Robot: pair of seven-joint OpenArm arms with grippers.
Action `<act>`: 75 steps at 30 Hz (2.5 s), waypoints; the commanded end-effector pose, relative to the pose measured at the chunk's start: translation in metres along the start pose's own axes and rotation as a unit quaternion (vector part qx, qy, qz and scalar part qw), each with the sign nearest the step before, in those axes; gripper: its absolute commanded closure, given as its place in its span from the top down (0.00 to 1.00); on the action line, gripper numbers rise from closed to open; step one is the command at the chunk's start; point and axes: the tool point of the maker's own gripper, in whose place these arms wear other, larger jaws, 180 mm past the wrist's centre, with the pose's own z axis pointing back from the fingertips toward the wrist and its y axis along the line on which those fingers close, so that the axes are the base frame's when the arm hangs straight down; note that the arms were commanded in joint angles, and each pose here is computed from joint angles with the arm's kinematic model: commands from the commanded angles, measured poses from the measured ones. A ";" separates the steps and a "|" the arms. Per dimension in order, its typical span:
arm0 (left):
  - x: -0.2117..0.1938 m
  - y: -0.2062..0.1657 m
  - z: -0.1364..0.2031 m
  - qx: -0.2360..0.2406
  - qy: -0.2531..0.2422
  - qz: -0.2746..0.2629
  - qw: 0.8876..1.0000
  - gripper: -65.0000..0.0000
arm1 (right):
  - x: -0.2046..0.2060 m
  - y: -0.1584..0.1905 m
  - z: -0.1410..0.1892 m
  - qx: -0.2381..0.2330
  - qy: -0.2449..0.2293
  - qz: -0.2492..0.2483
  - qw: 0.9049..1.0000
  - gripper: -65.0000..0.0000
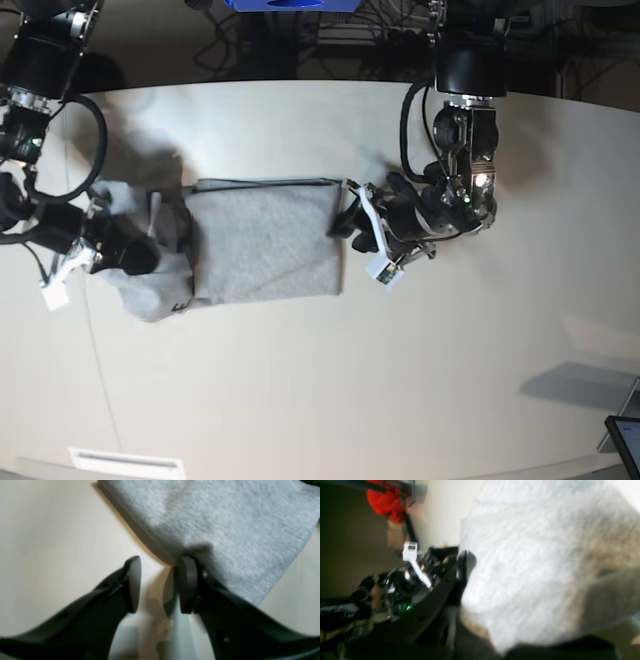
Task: Fold the T-shirt properly
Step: 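Fold the right gripper's end over toward the left gripper, then lay the folded end down and open the right gripper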
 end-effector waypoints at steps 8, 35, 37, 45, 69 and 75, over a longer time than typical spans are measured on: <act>-0.020 -0.029 -0.013 -0.030 0.062 -0.042 0.997 0.37 | -0.008 0.029 -0.021 0.003 0.019 0.059 0.998 0.01; -0.023 -0.022 -0.009 -0.022 0.066 -0.046 0.997 0.37 | -0.034 0.041 -0.055 -0.005 0.045 -0.034 0.998 0.25; -0.023 -0.020 -0.009 -0.021 0.065 -0.044 0.997 0.37 | -0.039 0.047 -0.062 -0.002 0.055 -0.025 0.998 0.27; -0.024 -0.018 -0.008 -0.016 0.068 -0.045 0.997 0.37 | -0.059 0.044 -0.083 -0.086 0.077 0.078 0.990 0.27; -0.025 -0.015 -0.008 -0.016 0.070 -0.044 0.996 0.37 | -0.103 0.069 -0.106 -0.120 0.143 0.215 0.959 0.27; -0.024 -0.015 -0.008 -0.015 0.070 -0.045 0.996 0.37 | -0.113 0.083 -0.107 -0.108 0.150 0.244 0.952 0.27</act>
